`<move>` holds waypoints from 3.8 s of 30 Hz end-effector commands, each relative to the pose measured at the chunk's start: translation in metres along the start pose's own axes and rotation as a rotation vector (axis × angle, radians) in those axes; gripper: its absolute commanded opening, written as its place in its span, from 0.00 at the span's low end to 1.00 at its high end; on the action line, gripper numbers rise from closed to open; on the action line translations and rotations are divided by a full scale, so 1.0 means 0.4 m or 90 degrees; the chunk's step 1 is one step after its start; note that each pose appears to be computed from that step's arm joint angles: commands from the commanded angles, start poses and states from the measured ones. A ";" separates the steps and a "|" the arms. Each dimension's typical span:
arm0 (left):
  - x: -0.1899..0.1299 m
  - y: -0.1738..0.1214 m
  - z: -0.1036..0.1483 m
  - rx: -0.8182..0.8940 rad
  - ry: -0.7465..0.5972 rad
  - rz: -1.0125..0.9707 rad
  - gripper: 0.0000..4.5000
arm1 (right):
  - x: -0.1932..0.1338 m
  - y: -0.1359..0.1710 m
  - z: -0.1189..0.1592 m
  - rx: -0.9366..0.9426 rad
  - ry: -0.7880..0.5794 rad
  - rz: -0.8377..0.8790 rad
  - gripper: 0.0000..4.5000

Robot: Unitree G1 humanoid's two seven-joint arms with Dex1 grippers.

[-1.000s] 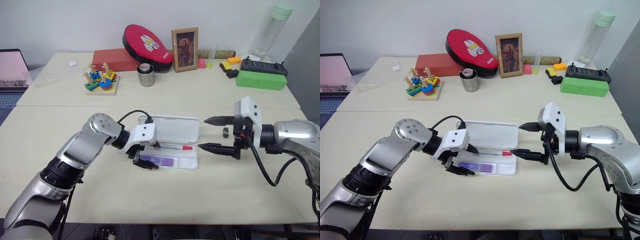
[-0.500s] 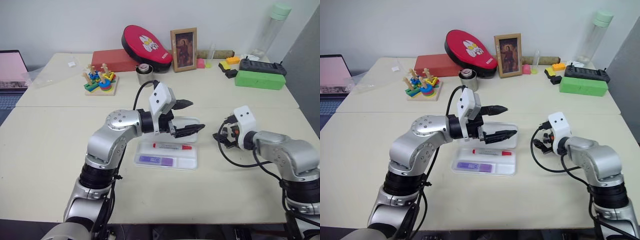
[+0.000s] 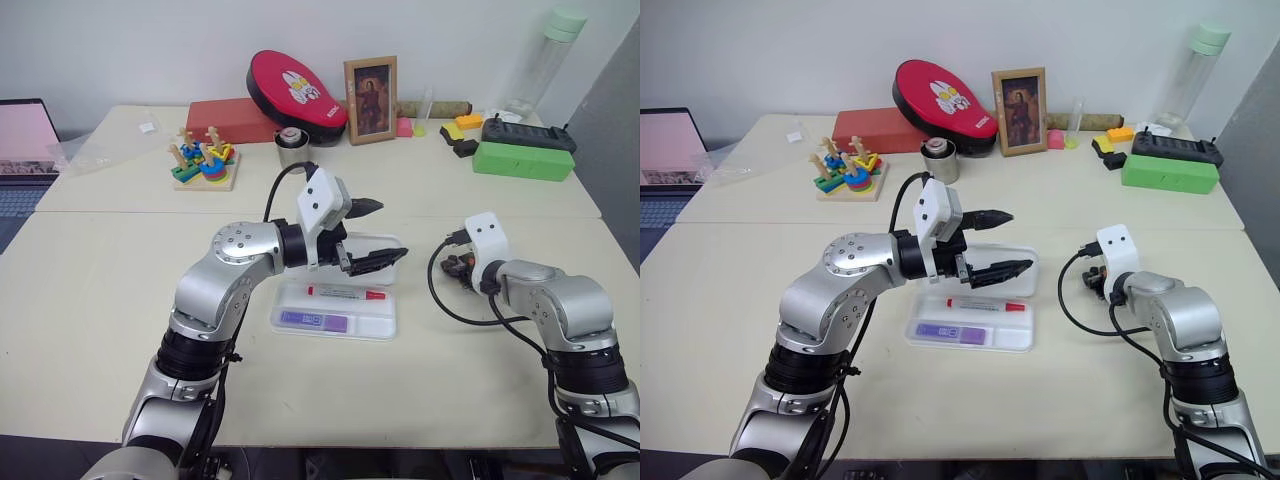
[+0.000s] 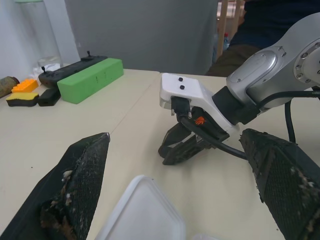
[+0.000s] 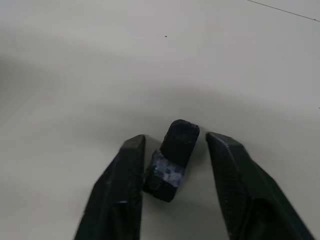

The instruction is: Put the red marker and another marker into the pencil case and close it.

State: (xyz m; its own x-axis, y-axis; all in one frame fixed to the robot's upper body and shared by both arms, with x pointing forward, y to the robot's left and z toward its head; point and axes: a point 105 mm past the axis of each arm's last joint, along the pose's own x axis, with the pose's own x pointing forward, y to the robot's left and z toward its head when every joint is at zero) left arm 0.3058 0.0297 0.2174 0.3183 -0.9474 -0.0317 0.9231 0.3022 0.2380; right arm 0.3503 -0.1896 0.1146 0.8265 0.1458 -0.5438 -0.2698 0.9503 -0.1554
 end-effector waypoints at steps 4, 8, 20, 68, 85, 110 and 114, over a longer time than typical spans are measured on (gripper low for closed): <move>0.000 -0.006 0.029 0.033 -0.020 -0.005 1.00 | -0.015 -0.021 0.028 -0.003 -0.025 -0.009 0.07; -0.011 -0.014 0.016 0.047 0.000 -0.022 1.00 | -0.051 -0.018 0.097 -0.035 -0.113 0.053 0.07; -0.157 -0.048 -0.027 0.082 0.101 -0.129 1.00 | -0.216 0.203 0.071 -0.321 -0.155 0.533 0.07; -0.220 -0.003 0.001 0.055 0.103 -0.020 1.00 | -0.215 0.296 0.199 -0.294 -0.287 0.632 0.99; -0.353 0.064 0.064 0.012 0.041 0.235 1.00 | -0.012 0.257 0.383 -0.269 -0.274 0.400 0.65; -0.347 0.050 0.067 -0.017 0.049 0.211 1.00 | -0.066 0.326 0.238 -0.397 -0.206 0.545 0.01; -0.343 0.043 0.065 -0.025 0.052 0.193 1.00 | -0.106 0.347 0.213 -0.415 -0.224 0.604 0.01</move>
State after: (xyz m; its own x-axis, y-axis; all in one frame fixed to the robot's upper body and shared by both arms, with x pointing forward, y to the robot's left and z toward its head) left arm 0.2762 0.1643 0.2417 0.6138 -0.7871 -0.0608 0.7820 0.5955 0.1839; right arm 0.3318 -0.0456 0.1723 0.2694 0.8451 -0.4617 -0.9575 0.1836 -0.2225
